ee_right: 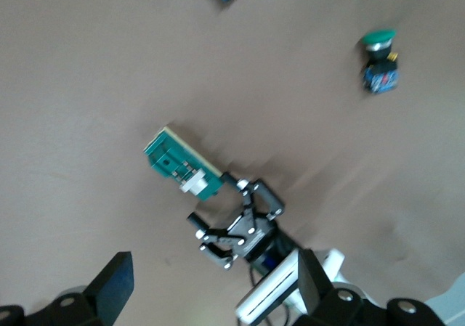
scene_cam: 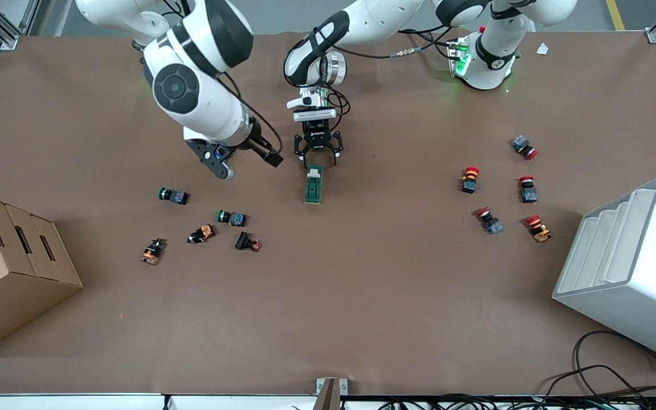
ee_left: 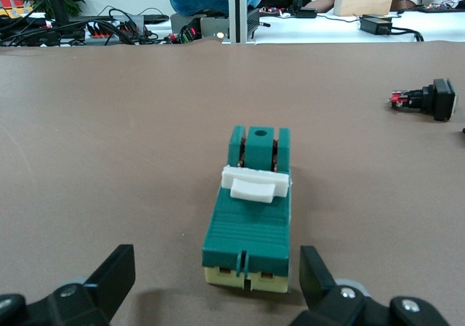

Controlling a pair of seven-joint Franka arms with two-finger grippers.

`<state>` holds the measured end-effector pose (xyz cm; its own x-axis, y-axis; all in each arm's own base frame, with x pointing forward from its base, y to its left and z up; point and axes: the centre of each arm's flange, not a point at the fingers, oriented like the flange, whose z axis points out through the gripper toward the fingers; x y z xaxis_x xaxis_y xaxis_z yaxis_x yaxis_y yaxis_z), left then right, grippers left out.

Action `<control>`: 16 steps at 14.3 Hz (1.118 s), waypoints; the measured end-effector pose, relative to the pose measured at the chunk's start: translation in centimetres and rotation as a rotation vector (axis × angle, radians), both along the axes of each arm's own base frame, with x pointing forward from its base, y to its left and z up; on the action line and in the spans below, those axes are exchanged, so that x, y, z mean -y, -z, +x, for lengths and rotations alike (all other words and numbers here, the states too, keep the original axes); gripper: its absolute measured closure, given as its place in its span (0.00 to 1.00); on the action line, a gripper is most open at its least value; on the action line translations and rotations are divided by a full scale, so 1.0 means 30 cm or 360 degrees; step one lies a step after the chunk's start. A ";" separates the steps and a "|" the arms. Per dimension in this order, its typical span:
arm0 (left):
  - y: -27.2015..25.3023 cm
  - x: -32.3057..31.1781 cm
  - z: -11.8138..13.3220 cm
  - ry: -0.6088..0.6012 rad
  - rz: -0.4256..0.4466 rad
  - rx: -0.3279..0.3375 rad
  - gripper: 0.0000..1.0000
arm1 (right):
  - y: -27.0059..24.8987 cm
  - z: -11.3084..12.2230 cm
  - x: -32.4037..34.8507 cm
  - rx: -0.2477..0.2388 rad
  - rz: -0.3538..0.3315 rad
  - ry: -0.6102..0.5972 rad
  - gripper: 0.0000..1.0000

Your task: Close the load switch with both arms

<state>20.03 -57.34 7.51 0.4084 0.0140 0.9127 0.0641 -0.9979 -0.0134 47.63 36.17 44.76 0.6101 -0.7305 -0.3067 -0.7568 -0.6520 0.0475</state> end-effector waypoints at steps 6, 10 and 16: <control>0.009 0.007 -0.003 0.0054 -0.0015 0.0019 0.00 | 0.212 -0.158 -0.183 0.0107 0.0001 0.0154 0.00; 0.031 0.001 -0.008 0.0061 -0.0028 0.0020 0.00 | 0.416 -0.145 -0.206 0.0118 -0.0047 0.0210 0.00; 0.037 -0.002 -0.010 0.0072 -0.0029 0.0025 0.00 | 0.576 -0.126 -0.234 0.0189 -0.0046 0.0239 0.00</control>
<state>19.74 -57.29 6.39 0.3945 0.0127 0.9188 0.0190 -0.9998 0.0057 43.87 43.20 27.49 0.5240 -0.8237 -0.2166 -0.8470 -0.5307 -0.0311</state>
